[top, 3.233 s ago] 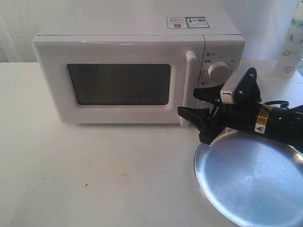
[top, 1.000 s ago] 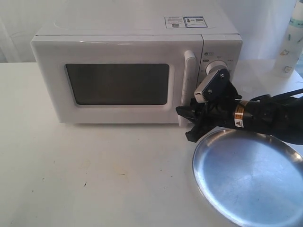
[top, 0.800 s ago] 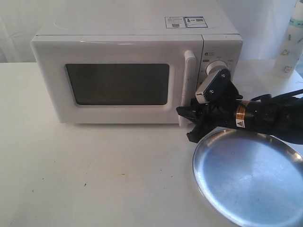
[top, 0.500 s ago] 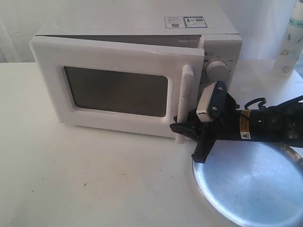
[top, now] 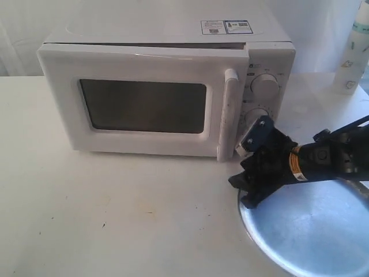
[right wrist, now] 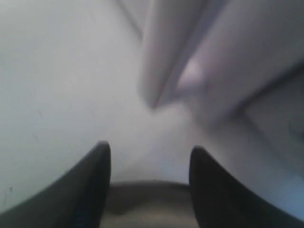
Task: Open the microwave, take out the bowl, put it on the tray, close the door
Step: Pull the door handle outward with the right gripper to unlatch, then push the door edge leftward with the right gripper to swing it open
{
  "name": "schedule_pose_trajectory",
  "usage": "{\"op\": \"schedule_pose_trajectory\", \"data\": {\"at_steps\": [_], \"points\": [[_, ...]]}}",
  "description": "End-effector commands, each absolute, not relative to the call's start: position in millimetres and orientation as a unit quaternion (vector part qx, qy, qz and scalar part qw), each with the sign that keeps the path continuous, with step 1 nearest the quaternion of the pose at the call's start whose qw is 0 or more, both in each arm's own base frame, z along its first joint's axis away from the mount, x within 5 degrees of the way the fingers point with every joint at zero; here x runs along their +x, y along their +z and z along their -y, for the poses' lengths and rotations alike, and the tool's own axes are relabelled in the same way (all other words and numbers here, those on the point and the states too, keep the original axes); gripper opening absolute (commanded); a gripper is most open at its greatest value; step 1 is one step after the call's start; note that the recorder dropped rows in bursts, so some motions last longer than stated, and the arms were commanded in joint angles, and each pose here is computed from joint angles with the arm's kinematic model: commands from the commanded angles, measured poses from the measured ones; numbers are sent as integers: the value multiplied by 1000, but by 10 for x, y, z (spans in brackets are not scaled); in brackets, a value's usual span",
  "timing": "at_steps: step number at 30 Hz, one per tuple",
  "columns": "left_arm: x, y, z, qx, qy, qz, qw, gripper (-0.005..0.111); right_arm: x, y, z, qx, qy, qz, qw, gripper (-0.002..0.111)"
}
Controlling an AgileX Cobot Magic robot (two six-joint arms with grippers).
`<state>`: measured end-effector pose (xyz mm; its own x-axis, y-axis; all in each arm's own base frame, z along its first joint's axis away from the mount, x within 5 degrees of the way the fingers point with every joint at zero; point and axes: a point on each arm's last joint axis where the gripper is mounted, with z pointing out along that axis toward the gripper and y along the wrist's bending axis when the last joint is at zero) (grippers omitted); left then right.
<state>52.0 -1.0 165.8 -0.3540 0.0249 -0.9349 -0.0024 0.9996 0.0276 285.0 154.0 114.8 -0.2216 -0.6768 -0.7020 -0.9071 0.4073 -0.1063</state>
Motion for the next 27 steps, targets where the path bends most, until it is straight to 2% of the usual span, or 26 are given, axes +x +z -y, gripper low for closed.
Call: {"op": "schedule_pose_trajectory", "data": {"at_steps": [1,4,6,9,13,21,24,27], "points": [[518,1666,16,6,6,-822,569,0,2877,1031,-1354,-502,79,-809,294,49],[518,1666,16,6,6,-822,569,0,2890,1014,-1305,-497,53,-817,286,41],[518,1666,16,6,6,-822,569,0,2892,1030,-1304,-497,51,-817,289,27],[518,1666,16,6,6,-822,569,0,2905,1168,-1300,-479,49,-820,310,0],[518,1666,16,6,6,-822,569,0,2896,1532,-1321,-455,61,-808,368,0],[518,1666,16,6,6,-822,569,0,2811,2479,-1392,-423,104,-721,539,0],[518,1666,16,6,6,-822,569,0,2837,2689,-1451,-403,136,-682,595,0],[518,1666,16,6,6,-822,569,0,2848,2751,-1505,-380,181,-660,622,0]]}}
